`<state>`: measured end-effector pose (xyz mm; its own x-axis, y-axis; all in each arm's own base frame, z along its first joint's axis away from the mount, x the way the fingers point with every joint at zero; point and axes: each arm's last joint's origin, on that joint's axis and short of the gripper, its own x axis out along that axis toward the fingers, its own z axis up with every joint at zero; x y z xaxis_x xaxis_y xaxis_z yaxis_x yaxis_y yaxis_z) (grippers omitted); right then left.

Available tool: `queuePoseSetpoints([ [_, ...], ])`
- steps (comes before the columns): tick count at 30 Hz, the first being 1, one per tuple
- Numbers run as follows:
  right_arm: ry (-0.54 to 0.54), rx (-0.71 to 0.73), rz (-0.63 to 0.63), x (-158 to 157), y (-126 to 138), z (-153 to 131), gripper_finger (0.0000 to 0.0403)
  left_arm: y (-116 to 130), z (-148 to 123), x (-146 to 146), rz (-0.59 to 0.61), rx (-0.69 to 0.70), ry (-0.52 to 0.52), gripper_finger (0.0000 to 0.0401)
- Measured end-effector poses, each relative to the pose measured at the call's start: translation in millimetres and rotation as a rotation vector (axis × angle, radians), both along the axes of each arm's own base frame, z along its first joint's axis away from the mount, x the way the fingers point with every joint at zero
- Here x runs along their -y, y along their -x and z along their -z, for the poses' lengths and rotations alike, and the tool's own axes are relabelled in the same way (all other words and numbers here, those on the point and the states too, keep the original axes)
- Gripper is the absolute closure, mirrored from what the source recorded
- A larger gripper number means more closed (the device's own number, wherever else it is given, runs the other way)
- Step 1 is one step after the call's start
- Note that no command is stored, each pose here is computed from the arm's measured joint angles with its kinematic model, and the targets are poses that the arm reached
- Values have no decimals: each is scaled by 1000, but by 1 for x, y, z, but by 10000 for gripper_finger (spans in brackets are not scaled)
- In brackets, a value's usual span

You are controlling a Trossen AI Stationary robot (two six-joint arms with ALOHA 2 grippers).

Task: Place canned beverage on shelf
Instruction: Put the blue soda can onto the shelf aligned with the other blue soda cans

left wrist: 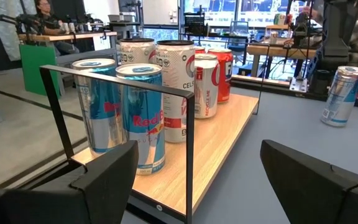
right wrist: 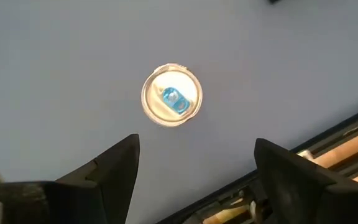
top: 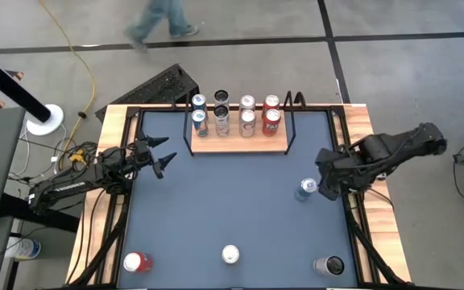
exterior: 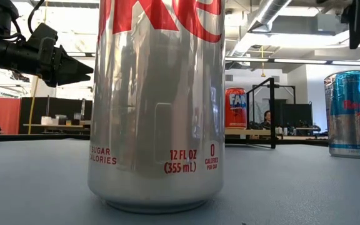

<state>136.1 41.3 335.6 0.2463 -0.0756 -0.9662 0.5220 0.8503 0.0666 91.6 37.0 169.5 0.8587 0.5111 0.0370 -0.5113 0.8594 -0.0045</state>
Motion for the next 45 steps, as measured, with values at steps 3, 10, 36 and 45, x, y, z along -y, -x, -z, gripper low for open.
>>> queuePoseSetpoints([
  [3, 62, 9, -24, -4, -4, 2, 97, 0, 0, 0, 0, 0, 0, 74],
  [10, 131, -15, -121, -23, -19, 12, 97, 0, 0, 0, 0, 0, 0, 74],
  [36, 201, -161, -190, -20, -52, 34, 97, 0, 0, 0, 0, 0, 0, 74],
  [45, 143, -202, -209, -15, -59, 48, 97, 0, 0, 0, 0, 0, 0, 74],
])
